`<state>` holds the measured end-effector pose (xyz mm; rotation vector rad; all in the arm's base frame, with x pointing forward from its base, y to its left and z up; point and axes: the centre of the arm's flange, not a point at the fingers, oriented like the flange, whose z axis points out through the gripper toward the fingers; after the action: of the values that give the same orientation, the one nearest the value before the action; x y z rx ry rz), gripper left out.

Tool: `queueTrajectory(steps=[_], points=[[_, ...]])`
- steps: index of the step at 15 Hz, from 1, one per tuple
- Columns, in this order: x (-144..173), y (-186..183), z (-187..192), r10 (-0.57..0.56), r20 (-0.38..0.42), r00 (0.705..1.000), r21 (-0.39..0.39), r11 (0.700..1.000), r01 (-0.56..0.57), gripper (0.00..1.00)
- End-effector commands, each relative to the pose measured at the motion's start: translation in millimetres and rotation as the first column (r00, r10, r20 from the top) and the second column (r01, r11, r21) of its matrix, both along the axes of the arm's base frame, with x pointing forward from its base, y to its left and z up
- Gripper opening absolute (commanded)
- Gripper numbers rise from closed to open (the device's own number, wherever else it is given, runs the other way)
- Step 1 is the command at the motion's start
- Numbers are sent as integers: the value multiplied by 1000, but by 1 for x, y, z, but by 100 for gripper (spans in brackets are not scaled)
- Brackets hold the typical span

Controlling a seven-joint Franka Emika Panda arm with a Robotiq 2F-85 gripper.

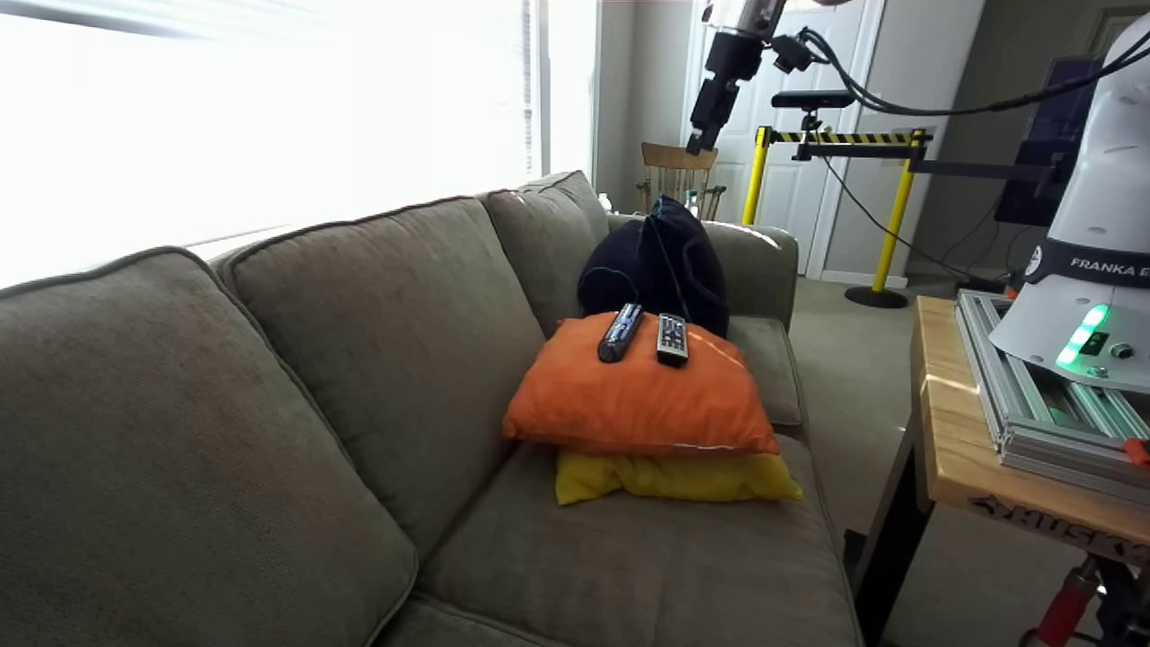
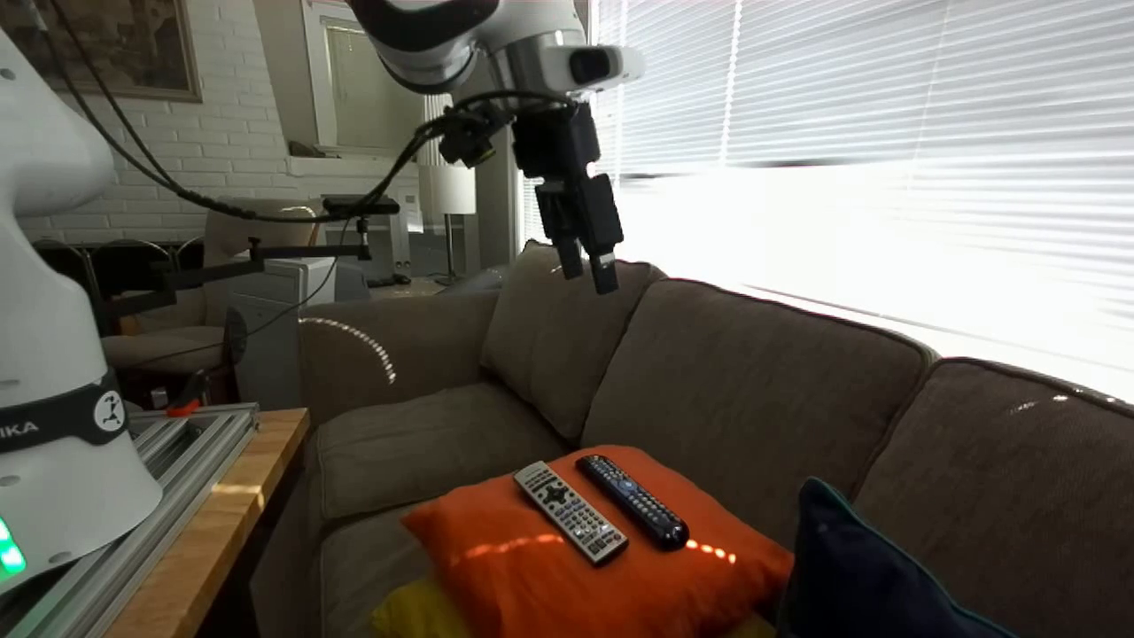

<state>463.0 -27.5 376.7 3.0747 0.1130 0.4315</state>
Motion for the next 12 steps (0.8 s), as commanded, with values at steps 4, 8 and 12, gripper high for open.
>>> queueTrajectory(steps=[4, 8, 12], points=[[27, 4, -89, -299, -78, 951, -87, 952, 292, 100], [13, -18, -90, -305, -92, 948, -82, 951, 298, 100], [16, -19, -90, -319, -92, 943, -83, 946, 312, 100]])
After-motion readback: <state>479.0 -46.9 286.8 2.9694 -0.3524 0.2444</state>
